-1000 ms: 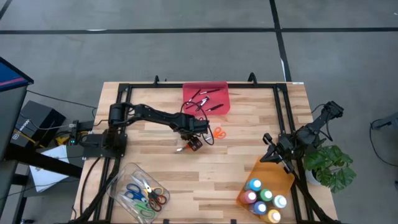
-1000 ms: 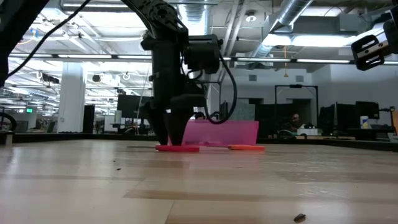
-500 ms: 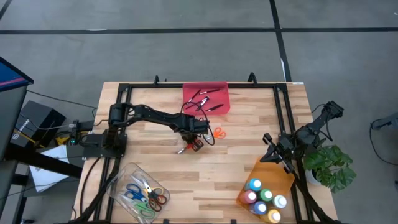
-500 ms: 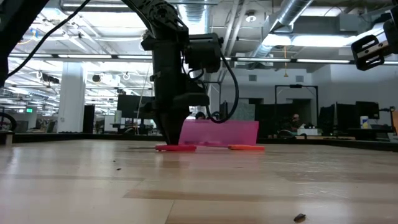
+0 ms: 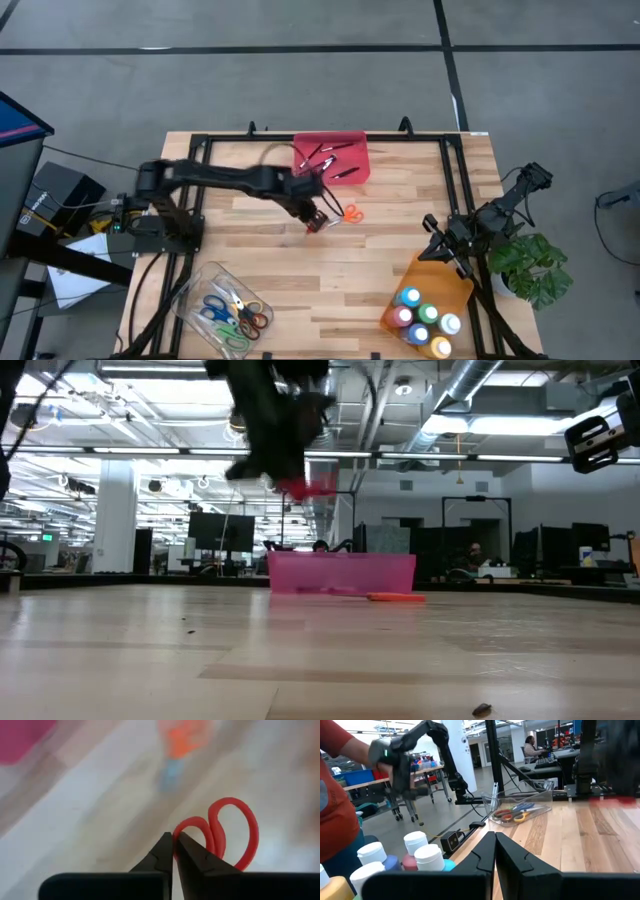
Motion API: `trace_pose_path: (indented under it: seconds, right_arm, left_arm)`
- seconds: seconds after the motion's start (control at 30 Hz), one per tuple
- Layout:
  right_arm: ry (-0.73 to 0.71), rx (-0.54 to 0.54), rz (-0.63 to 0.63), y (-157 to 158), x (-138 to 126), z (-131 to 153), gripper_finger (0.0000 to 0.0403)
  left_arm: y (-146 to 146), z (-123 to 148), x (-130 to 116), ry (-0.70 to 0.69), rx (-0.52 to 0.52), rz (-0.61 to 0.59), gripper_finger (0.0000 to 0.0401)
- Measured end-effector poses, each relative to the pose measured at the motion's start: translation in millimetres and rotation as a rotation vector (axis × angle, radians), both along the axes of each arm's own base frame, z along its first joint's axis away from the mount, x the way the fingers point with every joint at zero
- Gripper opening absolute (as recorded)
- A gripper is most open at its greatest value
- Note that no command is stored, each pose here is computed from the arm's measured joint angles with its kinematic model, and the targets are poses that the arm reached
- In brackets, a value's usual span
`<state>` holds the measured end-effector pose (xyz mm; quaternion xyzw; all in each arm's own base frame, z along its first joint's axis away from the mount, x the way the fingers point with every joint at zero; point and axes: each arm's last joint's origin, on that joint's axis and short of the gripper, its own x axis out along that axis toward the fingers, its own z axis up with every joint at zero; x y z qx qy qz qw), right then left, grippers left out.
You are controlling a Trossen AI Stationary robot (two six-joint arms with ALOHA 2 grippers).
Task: Pick & Place Paint Supplies
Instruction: Put the red scissors into the transparent bin
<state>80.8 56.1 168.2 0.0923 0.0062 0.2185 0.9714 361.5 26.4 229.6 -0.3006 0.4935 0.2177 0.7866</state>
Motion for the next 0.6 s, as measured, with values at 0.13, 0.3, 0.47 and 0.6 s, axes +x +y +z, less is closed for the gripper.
trace_pose_path:
  seconds: [0.13, 0.3, 0.47, 0.6]
  right_arm:
    - [0.0, 0.001, 0.0, 0.0, 0.0, 0.2, 0.0009]
    - [0.0, 0.0, 0.0, 0.0, 0.0, 0.1, 0.0008]
    - [-0.001, 0.001, 0.0, 0.0, -0.1, 0.1, 0.0008]
    - [-0.001, 0.001, 0.0, 0.0, 0.0, 0.1, 0.0008]
  left_arm:
    - [-5.7, 53.2, -22.6, -0.177, -0.108, -0.023, 0.0004]
    - [-20.3, 116.2, -63.9, -0.396, -0.243, -0.108, 0.0007]
    - [-42.5, 156.4, -106.9, -0.528, -0.278, -0.152, 0.0004]
    - [-55.3, 175.8, -135.0, -0.6, -0.303, -0.125, 0.0005]
